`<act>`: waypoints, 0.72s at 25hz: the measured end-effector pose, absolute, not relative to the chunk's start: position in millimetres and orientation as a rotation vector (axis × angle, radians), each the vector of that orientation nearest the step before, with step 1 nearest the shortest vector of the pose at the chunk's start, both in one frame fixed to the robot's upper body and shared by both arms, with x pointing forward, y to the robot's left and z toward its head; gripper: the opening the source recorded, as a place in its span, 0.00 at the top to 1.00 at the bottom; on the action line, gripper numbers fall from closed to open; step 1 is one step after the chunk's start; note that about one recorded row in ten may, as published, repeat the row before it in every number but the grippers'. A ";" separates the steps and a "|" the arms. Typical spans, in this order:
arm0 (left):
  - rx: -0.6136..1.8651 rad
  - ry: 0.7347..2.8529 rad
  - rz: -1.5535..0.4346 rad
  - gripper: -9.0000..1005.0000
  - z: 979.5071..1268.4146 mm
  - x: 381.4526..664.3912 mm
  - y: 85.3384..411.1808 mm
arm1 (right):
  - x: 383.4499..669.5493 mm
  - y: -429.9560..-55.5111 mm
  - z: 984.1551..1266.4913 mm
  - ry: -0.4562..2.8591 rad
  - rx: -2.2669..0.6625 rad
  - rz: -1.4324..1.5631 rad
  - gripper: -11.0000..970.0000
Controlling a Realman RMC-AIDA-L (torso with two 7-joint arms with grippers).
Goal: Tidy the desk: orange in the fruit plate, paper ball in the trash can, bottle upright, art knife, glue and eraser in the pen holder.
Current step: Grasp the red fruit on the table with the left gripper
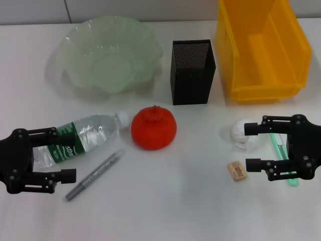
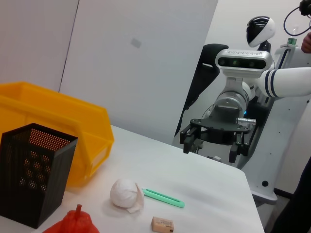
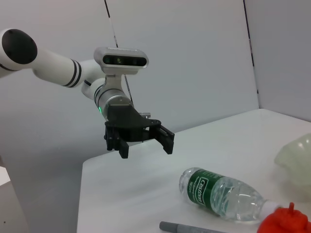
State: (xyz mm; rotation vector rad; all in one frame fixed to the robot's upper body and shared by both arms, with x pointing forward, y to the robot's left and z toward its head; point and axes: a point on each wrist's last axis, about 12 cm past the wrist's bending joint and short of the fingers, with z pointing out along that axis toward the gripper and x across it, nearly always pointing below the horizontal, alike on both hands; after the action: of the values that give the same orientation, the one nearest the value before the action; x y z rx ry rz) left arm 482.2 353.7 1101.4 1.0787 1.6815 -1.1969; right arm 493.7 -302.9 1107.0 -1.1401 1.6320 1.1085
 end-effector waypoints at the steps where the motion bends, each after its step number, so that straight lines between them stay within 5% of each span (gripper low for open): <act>1: 1.079 1.681 -1.197 0.17 1101.4 482.2 353.7 | 493.7 -302.9 1107.0 1.632 -1.140 1.109 0.20; 18: 1.079 1.673 -1.188 0.17 1099.7 481.9 351.8 | 489.1 -305.9 1103.7 1.645 -1.124 1.107 0.20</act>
State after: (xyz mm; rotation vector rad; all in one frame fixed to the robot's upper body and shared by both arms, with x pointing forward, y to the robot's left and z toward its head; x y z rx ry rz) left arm 481.9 351.8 1099.7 1.0789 1.6728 -1.1879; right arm 489.1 -305.9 1103.7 -1.1238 1.6455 1.1071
